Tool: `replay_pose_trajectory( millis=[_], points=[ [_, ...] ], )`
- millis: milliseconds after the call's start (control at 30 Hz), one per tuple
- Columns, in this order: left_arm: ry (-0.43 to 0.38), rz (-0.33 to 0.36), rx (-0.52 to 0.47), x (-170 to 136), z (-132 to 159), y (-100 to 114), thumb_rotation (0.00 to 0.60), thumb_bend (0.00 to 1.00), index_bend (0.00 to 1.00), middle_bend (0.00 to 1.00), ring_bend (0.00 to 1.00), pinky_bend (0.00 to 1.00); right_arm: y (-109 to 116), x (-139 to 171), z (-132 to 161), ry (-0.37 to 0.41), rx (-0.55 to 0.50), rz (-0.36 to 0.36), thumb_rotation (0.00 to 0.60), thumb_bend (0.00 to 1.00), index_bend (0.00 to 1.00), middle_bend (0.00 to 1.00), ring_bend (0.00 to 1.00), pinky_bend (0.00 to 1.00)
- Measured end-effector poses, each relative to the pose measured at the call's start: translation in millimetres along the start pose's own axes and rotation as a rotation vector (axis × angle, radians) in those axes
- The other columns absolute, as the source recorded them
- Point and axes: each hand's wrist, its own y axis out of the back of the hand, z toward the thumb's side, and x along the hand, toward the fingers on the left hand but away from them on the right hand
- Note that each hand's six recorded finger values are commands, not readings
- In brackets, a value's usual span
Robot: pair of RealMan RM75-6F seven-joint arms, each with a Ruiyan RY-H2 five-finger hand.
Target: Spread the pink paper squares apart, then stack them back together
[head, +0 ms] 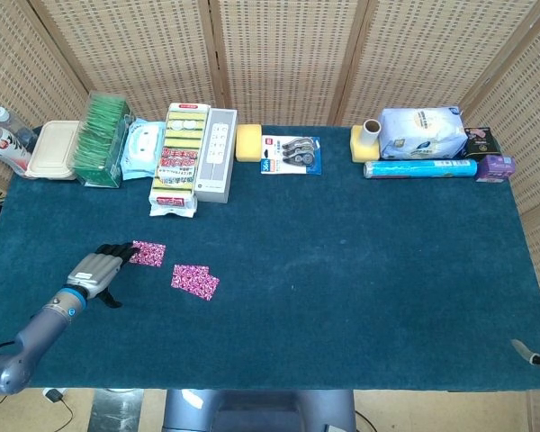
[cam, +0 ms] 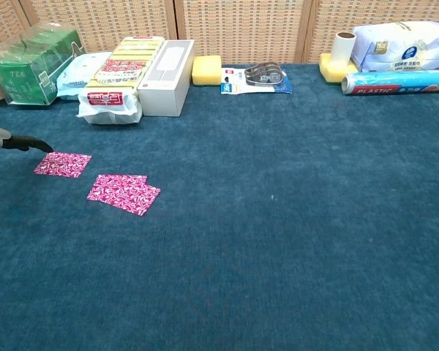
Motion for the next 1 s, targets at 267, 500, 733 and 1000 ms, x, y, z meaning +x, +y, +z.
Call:
replay_pose_trajectory(
  millis=[267, 500, 733, 1000],
  points=[
    [-0.197, -0.001, 0.030, -27.2, 56.4, -4.4, 0.600, 0.08, 0.00, 0.00, 0.00, 0.00, 0.7, 1.4, 0.9, 0.006, -0.005, -0.002, 0.529, 0.00, 0.08, 0.00, 0.00, 0.00],
    [-0.274, -0.042, 0.049, -28.5, 84.9, -20.4, 0.600, 0.08, 0.00, 0.00, 0.00, 0.00, 1.5, 0.5, -1.2, 0.002, -0.010, 0.000, 0.529, 0.00, 0.08, 0.00, 0.00, 0.00],
    [-0.276, -0.054, 0.060, -18.8, 94.9, -26.9, 0.600, 0.08, 0.00, 0.00, 0.00, 0.00, 2.9, 0.6, -2.1, 0.004, -0.014, -0.002, 0.530, 0.00, 0.08, 0.00, 0.00, 0.00],
    [-0.259, -0.078, 0.084, -9.5, 100.3, -35.0, 0.600, 0.08, 0.00, 0.00, 0.00, 0.00, 3.4, 0.7, -2.3, 0.004, -0.017, -0.001, 0.529, 0.00, 0.08, 0.00, 0.00, 0.00]
  ],
)
